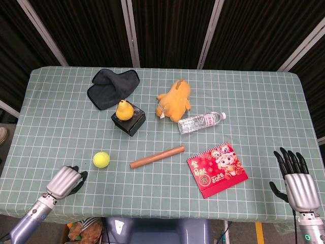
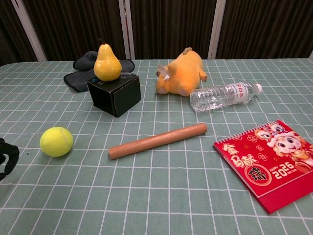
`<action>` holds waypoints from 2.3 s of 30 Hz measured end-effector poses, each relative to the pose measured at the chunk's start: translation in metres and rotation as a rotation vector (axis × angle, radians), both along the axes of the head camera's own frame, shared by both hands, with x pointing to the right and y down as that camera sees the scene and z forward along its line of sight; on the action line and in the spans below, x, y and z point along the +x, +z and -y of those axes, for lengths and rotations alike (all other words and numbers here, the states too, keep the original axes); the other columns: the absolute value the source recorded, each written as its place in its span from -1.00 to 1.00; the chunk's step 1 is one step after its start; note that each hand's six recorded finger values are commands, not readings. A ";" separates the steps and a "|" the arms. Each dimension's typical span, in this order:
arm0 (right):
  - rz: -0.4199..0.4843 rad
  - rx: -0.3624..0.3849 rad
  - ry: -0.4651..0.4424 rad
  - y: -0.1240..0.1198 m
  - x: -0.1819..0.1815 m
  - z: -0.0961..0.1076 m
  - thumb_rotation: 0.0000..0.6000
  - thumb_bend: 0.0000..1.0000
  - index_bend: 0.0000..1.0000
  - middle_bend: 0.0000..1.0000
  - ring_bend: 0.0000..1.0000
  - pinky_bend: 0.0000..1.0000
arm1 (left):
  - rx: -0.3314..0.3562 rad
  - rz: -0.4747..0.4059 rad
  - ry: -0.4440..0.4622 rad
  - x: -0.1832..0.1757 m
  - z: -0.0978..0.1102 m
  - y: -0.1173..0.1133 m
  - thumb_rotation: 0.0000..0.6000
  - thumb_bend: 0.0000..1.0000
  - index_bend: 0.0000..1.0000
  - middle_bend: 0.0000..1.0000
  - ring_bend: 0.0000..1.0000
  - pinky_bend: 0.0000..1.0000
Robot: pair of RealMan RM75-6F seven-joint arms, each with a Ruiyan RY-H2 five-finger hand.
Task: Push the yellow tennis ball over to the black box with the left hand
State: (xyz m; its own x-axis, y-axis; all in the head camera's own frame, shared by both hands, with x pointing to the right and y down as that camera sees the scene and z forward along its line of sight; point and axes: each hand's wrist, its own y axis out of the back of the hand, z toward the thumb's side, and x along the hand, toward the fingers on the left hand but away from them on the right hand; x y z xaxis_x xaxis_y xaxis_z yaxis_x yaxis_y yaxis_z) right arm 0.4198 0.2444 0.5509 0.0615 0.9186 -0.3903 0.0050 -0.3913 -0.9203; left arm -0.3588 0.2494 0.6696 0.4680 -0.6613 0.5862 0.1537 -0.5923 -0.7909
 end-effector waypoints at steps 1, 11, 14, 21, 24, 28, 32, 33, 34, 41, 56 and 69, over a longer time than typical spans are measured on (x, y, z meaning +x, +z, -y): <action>0.001 0.002 -0.001 -0.001 0.000 0.000 1.00 -0.33 -1.00 -1.00 -1.00 -1.00 | -0.008 0.002 0.003 0.002 0.000 0.003 1.00 -0.17 0.34 0.65 0.04 0.39; 0.018 0.009 0.005 -0.005 0.003 0.001 1.00 -0.33 -1.00 -1.00 -1.00 -1.00 | -0.033 0.023 0.016 0.021 0.005 0.020 1.00 -0.17 0.35 0.65 0.04 0.39; 0.020 0.010 0.004 -0.005 0.003 0.001 1.00 -0.33 -1.00 -1.00 -1.00 -1.00 | -0.038 0.033 0.022 0.024 0.006 0.023 1.00 -0.17 0.35 0.64 0.04 0.39; 0.027 0.027 -0.007 -0.009 0.001 0.001 1.00 -0.33 -1.00 -1.00 -1.00 -1.00 | -0.044 0.035 0.043 0.038 0.009 0.029 1.00 -0.17 0.25 0.56 0.01 0.39; 0.014 0.022 0.004 -0.009 0.004 0.000 1.00 -0.33 -1.00 -1.00 -1.00 -1.00 | -0.052 0.020 0.037 0.045 0.015 0.031 1.00 -0.17 0.21 0.54 0.00 0.39; 0.007 0.020 0.014 -0.009 0.005 0.000 1.00 -0.33 -1.00 -1.00 -1.00 -1.00 | -0.056 0.015 0.027 0.050 0.022 0.034 1.00 -0.17 0.20 0.53 -0.01 0.38; 0.006 0.030 0.020 -0.012 0.006 0.000 1.00 -0.33 -1.00 -1.00 -1.00 -1.00 | -0.054 0.011 0.010 0.053 0.031 0.036 1.00 -0.17 0.18 0.49 -0.04 0.36; 0.004 0.031 0.024 -0.012 0.007 0.000 1.00 -0.33 -1.00 -1.00 -1.00 -1.00 | -0.057 0.011 0.009 0.053 0.032 0.037 1.00 -0.17 0.18 0.47 -0.05 0.35; 0.005 0.032 0.028 -0.013 0.008 0.000 1.00 -0.33 -1.00 -1.00 -1.00 -1.00 | -0.059 0.013 0.010 0.054 0.033 0.038 1.00 -0.17 0.17 0.46 -0.06 0.34; 0.009 0.031 0.040 -0.015 0.011 0.001 1.00 -0.33 -1.00 -1.00 -1.00 -1.00 | -0.042 0.007 -0.009 0.065 0.056 0.041 1.00 -0.17 0.14 0.38 -0.09 0.31; 0.018 0.037 0.027 -0.018 0.008 -0.001 1.00 -0.33 -1.00 -1.00 -1.00 -1.00 | -0.068 0.011 -0.047 0.082 0.086 0.053 1.00 -0.15 0.13 0.31 -0.10 0.30; 0.021 0.050 0.034 -0.023 0.012 -0.004 1.00 -0.33 -1.00 -1.00 -1.00 -1.00 | -0.083 0.011 -0.069 0.099 0.116 0.060 1.00 -0.15 0.13 0.27 -0.13 0.08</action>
State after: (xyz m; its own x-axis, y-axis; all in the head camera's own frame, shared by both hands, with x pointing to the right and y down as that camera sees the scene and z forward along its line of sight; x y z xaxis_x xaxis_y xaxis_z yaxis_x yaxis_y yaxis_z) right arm 0.4316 0.2480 0.5277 0.0380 0.9385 -0.3431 0.0369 -0.3444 -0.9381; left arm -0.2596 0.1335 0.7297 0.4166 -0.6407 0.6449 0.1187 -0.6650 -0.7374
